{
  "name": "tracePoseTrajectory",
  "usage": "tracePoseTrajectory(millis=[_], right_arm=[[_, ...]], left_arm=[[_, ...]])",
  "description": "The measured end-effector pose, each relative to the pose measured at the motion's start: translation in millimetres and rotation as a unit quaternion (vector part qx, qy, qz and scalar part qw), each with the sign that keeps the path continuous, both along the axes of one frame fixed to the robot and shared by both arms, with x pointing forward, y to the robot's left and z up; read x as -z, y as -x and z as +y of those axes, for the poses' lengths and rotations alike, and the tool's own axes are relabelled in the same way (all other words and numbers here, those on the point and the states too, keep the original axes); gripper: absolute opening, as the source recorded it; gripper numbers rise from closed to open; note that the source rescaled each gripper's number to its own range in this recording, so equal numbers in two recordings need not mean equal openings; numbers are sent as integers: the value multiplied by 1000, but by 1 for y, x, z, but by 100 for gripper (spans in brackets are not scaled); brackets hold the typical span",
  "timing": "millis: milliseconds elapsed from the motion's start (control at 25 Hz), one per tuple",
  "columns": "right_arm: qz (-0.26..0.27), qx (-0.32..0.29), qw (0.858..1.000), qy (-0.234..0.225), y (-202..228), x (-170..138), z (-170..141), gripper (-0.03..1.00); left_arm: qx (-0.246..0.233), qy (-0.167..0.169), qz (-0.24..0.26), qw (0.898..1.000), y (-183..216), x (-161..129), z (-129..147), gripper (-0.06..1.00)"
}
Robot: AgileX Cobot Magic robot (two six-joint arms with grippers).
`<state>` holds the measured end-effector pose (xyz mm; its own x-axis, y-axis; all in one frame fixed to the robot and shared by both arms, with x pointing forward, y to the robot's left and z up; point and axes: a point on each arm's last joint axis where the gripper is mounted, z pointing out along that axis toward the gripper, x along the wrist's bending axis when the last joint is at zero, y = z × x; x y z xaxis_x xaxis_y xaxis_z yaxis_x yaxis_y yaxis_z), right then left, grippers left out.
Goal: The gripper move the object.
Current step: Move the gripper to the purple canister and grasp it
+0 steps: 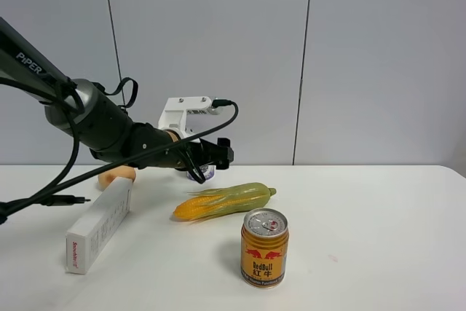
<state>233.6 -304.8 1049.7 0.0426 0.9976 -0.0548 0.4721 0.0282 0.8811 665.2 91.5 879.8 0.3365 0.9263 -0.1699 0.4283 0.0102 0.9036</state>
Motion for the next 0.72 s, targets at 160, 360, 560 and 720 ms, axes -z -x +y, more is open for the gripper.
tracePoseTrajectory(millis=[160,360,560,720], right_arm=[[0,0,1000,0,0,0,0,100],[0,0,1000,0,0,0,0,100],[0,0,1000,0,0,0,0,100],[0,0,1000,0,0,0,0,100]], left_arm=[[4,-1,-5,1000,-6,3,-3,100],[-2,-6,3,1000,-10,14,2,100],[-18,-9,10,1000,-16,19,16,100],[-29,-9,10,999,-20,19,26,100]])
